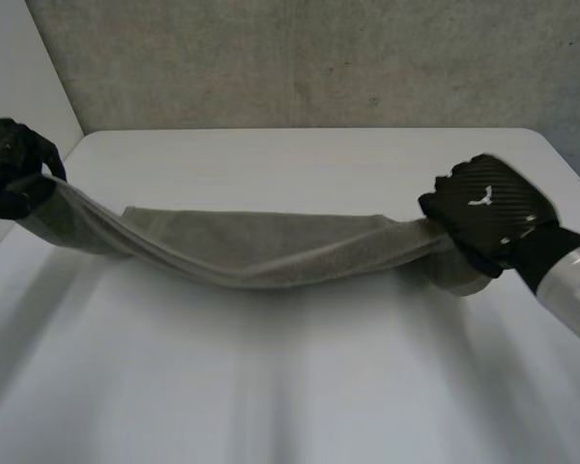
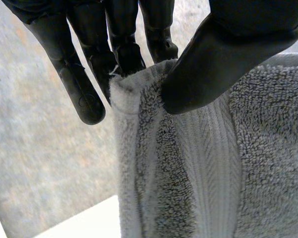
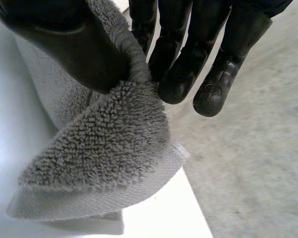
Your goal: Fold the towel.
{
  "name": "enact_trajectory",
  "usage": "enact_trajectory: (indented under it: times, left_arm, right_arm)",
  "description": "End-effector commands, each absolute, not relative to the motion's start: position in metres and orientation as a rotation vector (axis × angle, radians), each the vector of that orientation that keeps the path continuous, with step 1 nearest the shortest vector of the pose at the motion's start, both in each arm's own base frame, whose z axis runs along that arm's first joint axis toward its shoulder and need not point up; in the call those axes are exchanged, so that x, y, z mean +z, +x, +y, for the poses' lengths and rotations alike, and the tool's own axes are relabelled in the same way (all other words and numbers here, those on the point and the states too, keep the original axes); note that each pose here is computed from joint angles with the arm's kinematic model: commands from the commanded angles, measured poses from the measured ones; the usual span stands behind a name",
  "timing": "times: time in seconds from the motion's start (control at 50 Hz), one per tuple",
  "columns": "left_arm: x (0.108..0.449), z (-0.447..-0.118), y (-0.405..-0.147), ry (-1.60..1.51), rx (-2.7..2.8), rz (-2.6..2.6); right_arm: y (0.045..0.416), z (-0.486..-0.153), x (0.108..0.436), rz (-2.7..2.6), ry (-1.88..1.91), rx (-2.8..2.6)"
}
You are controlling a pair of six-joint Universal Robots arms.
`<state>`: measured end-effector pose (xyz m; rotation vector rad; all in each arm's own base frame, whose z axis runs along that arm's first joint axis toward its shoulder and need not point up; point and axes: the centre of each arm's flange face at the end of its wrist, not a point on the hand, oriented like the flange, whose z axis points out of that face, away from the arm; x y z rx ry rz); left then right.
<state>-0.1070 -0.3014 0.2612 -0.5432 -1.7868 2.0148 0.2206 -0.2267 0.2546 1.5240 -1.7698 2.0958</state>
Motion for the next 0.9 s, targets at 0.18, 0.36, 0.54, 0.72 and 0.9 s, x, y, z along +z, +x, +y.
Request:
enact_trajectory:
  times: [0.18, 0.36, 0.54, 0.72, 0.9]
  left_arm:
    - [0.303, -0.29, -0.108, -0.404, 2.007, -1.652]
    - [0.329, -0.31, -0.115, -0.37, 2.11, -1.563]
    - [0.301, -0.37, -0.152, -0.347, 2.04, -1.585]
    - [0.296, -0.42, -0.181, -0.401, 2.103, -1.587]
    - [0.386, -0.439, -0.172, -0.265, 2.409, -1.366]
  right_arm:
    - [0.184, -0.231, 0.32, -1.801, 1.257, 2.129]
    - [0.174, -0.268, 0.339, -1.875, 1.077, 2.103]
    - [0.225, -0.318, 0.294, -1.907, 1.226, 1.977]
    - [0.263, -0.372, 0.324, -1.596, 1.081, 2.171]
    - [0.265, -0.377, 0.394, -1.355, 0.799, 2.504]
